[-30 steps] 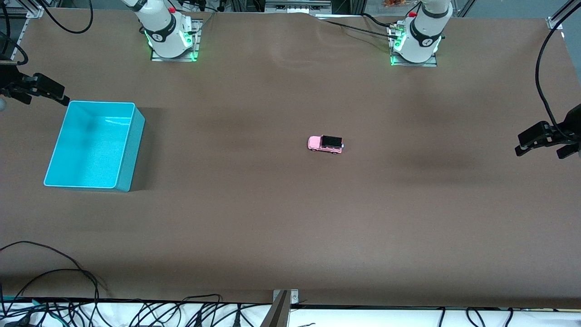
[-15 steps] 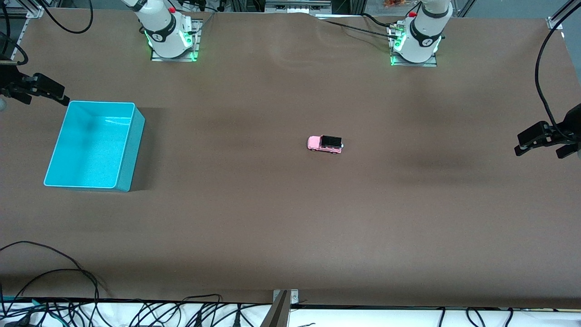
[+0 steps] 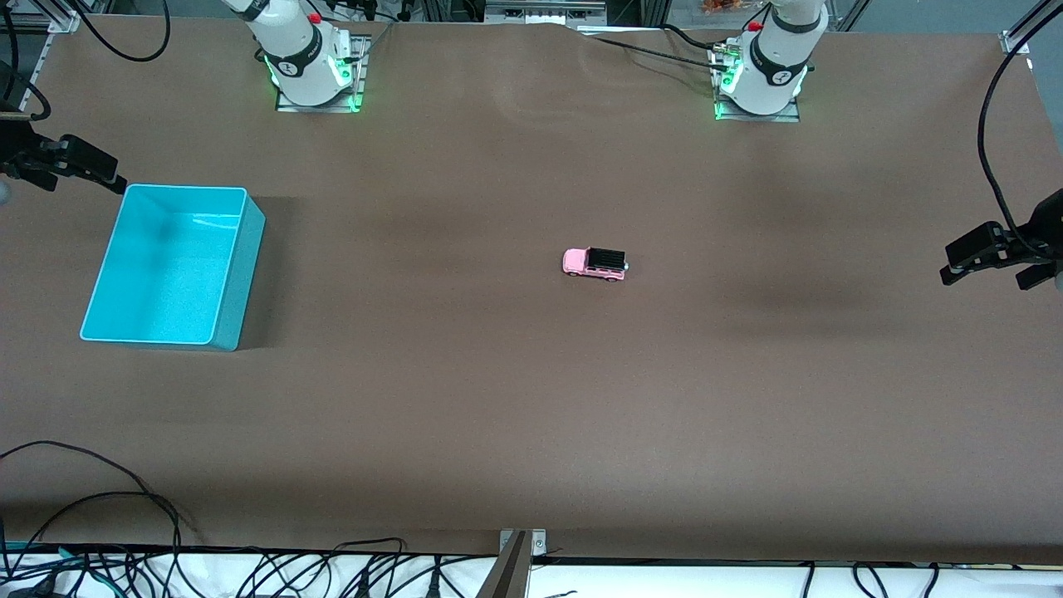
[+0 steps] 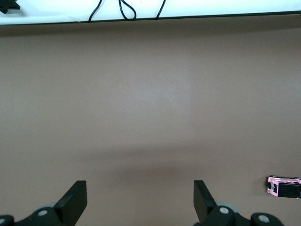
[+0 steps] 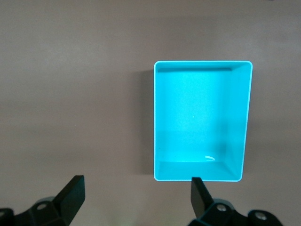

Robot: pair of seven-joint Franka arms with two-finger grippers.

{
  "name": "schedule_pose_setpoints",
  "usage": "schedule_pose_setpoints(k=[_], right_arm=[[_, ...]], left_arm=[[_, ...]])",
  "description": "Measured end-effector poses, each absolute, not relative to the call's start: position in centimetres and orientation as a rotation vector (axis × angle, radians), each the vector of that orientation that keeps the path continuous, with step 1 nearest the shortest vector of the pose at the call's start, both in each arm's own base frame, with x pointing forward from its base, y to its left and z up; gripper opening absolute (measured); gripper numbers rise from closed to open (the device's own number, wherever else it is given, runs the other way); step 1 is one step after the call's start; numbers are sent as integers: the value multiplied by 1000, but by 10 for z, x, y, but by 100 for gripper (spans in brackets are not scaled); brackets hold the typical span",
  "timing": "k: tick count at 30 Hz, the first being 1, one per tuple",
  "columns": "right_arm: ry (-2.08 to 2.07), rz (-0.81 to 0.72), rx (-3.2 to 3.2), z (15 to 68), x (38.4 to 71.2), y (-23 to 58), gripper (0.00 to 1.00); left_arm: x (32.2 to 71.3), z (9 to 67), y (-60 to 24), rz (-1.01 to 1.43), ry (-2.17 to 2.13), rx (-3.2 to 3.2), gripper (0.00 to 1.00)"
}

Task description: Wind and store pink jeep toy

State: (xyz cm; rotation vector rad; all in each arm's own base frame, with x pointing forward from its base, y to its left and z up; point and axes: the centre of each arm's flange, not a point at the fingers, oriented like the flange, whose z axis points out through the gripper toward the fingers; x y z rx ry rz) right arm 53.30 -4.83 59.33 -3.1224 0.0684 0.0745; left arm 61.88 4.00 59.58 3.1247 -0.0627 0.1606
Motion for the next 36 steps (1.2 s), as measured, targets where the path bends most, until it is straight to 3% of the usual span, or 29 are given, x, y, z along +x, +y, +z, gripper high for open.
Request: schedule_pose_setpoints(k=[27, 36], right_arm=[[59, 227, -3120, 542, 555, -43, 100], [42, 211, -3122, 538, 558, -37, 100]], left_arm=[[618, 595, 39, 151, -65, 3125, 100], [618, 595, 39, 150, -65, 3125, 100]])
